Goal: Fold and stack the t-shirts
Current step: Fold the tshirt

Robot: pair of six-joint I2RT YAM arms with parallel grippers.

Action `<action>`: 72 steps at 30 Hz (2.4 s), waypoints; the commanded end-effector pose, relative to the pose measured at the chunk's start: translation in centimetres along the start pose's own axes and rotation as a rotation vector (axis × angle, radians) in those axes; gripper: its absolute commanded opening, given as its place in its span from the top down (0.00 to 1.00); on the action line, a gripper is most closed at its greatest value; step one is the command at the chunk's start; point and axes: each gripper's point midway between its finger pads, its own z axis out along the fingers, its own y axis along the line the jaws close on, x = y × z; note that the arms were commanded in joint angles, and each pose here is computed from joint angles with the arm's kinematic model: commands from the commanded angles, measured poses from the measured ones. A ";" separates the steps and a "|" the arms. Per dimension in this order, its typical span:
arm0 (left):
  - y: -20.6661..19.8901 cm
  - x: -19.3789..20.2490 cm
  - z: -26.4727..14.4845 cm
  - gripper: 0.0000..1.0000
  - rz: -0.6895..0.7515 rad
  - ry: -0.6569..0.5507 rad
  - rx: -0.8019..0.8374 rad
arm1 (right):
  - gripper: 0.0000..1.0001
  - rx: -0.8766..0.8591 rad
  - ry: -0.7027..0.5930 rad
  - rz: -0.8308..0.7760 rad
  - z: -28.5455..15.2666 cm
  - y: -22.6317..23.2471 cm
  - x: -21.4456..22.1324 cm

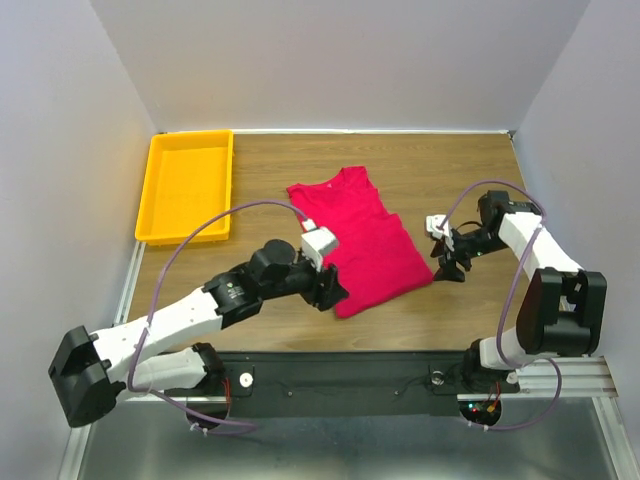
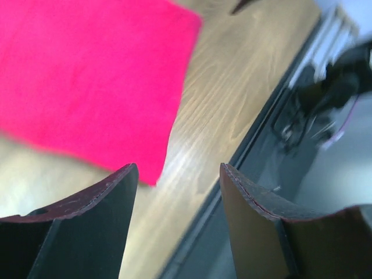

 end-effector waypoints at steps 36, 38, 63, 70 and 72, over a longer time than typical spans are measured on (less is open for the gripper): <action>3.5 12.0 9.6 0.43 0.572 0.522 -0.325 | 0.36 -0.164 -0.014 -0.329 5.2 0.2 3.4; 3.5 12.4 9.6 0.44 0.538 0.543 -0.332 | 0.36 -0.164 -0.008 -0.328 5.3 0.2 3.6; 2.6 14.8 8.9 0.92 0.354 0.548 -0.333 | 0.89 -0.079 0.094 -0.385 6.8 -1.0 5.9; 1.0 10.8 7.7 1.00 0.375 0.419 -0.281 | 1.00 0.002 0.051 -0.353 4.9 -1.8 2.8; 0.4 10.1 7.5 1.00 0.387 0.406 -0.241 | 0.99 0.009 0.040 -0.336 4.3 -1.7 2.0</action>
